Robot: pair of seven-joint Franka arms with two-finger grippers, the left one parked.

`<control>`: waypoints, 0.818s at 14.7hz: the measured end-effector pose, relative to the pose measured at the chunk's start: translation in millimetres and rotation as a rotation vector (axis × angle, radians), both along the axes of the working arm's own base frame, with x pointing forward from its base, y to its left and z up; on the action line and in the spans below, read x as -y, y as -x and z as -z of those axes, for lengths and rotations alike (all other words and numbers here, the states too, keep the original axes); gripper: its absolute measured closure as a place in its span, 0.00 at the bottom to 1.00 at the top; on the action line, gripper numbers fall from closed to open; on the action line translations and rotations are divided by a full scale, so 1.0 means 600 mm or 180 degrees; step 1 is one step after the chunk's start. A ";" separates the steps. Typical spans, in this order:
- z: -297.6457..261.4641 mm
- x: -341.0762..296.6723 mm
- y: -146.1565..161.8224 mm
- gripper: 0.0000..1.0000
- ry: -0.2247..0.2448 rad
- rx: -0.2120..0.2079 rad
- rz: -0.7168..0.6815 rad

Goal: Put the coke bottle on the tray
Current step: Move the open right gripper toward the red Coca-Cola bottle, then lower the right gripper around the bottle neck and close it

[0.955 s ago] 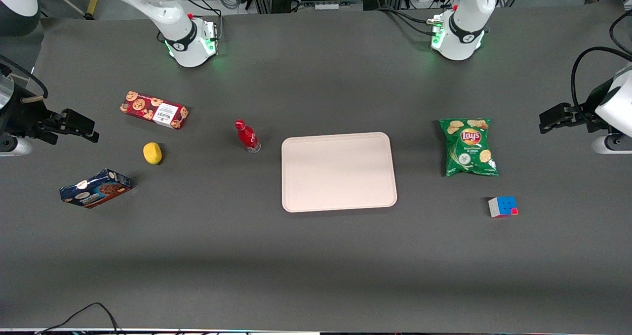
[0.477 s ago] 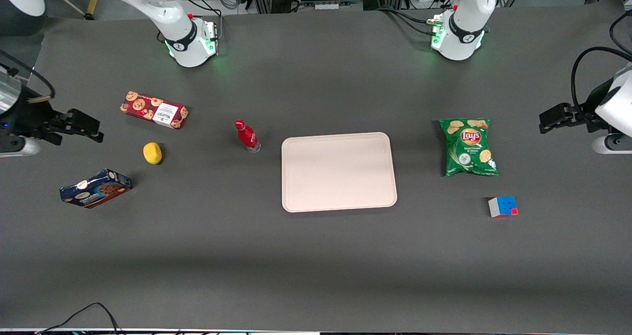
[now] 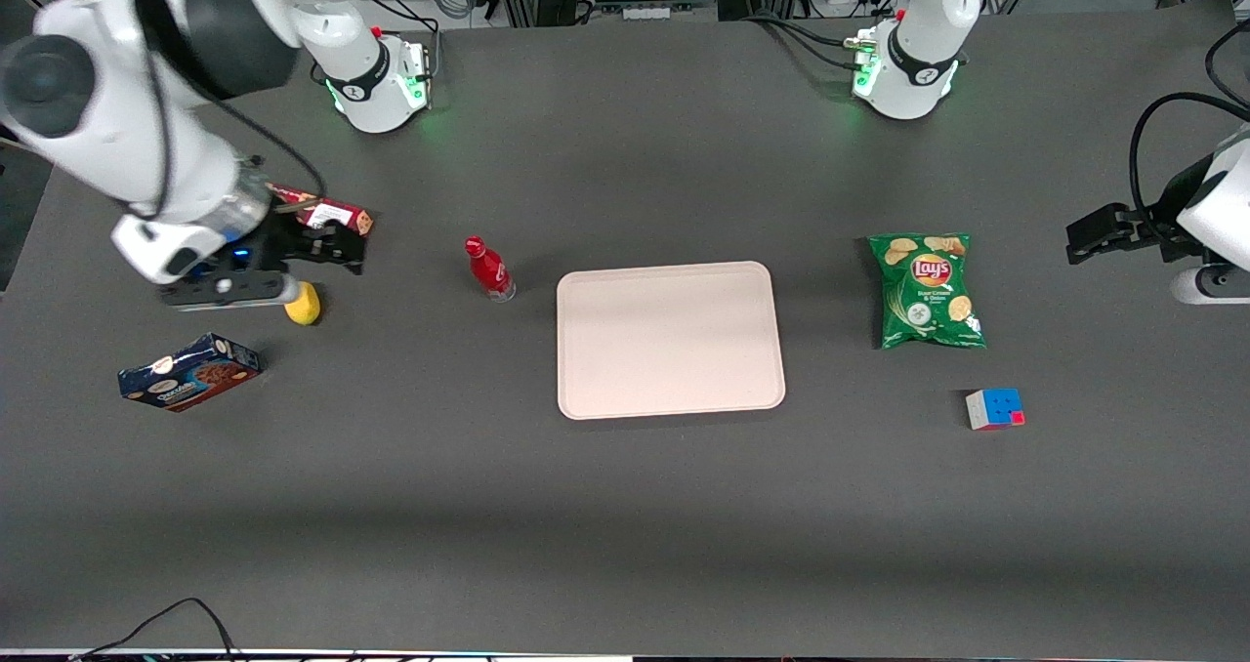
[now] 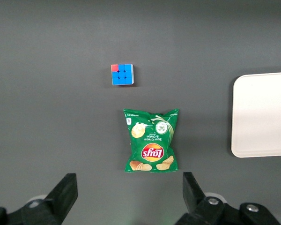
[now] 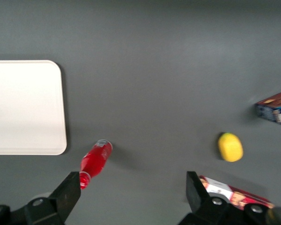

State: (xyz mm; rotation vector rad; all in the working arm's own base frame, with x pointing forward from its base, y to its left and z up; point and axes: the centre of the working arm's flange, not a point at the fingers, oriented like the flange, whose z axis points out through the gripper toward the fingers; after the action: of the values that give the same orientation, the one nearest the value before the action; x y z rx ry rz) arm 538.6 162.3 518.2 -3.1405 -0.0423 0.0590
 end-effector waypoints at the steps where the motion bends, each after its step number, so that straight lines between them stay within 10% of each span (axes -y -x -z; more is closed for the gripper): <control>1: 0.026 -0.026 0.021 0.00 0.0023 0.0026 0.0003; 12: 0.263 -0.152 0.189 0.00 0.0054 0.0279 0.0041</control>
State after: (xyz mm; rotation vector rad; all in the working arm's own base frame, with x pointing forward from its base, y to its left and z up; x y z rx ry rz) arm 425.4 253.3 360.3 -3.1581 -0.0217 -0.0790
